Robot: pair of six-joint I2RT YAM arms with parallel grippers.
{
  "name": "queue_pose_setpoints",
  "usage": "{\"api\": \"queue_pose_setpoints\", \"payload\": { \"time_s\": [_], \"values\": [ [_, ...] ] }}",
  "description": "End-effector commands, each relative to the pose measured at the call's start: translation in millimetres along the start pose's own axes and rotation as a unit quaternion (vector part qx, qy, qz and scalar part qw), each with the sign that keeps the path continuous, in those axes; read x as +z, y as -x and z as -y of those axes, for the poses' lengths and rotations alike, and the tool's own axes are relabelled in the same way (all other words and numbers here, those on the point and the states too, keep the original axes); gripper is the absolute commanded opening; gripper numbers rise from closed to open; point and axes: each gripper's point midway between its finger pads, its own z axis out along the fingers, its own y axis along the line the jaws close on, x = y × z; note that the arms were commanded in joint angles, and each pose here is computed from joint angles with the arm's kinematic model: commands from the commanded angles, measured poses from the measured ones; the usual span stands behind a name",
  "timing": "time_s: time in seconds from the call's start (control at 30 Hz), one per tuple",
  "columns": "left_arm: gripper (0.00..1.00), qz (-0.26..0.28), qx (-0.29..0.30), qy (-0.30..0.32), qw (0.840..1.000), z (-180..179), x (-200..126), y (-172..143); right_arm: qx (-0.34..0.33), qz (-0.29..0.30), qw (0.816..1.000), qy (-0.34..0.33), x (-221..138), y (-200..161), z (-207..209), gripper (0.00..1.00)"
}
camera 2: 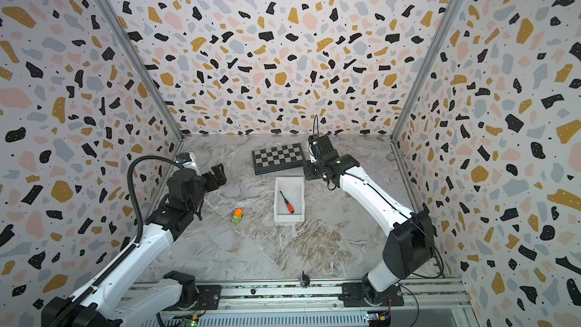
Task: Put the screwdriver in the bin
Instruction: Place the screwdriver into the bin, then reset both arms
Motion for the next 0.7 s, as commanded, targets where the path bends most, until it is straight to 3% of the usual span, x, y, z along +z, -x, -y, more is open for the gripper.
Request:
{"api": "queue_pose_setpoints", "payload": {
  "time_s": [0.0, 0.17, 0.33, 0.4, 0.67],
  "values": [
    [1.0, 0.039, 0.014, -0.014, 0.999, 11, -4, 32, -0.009, 0.019, 1.0, -0.003, -19, -1, 10, 0.58],
    [1.0, 0.045, 0.044, -0.006, 0.998, 10, -7, 40, 0.008, 0.029, 0.999, 0.016, -20, -11, 24, 0.73],
    [1.0, 0.089, 0.057, 0.017, 0.994, -4, -16, 44, 0.007, 0.091, 0.996, -0.005, -27, 5, 52, 0.86],
    [1.0, 0.1, 0.065, 0.025, 0.992, -9, -17, 43, 0.016, 0.108, 0.994, -0.017, -28, 8, 66, 1.0],
    [1.0, 0.121, 0.114, 0.04, 0.985, -15, -9, 38, 0.037, 0.223, 0.972, -0.064, -51, 24, 119, 0.99]
  ]
}}
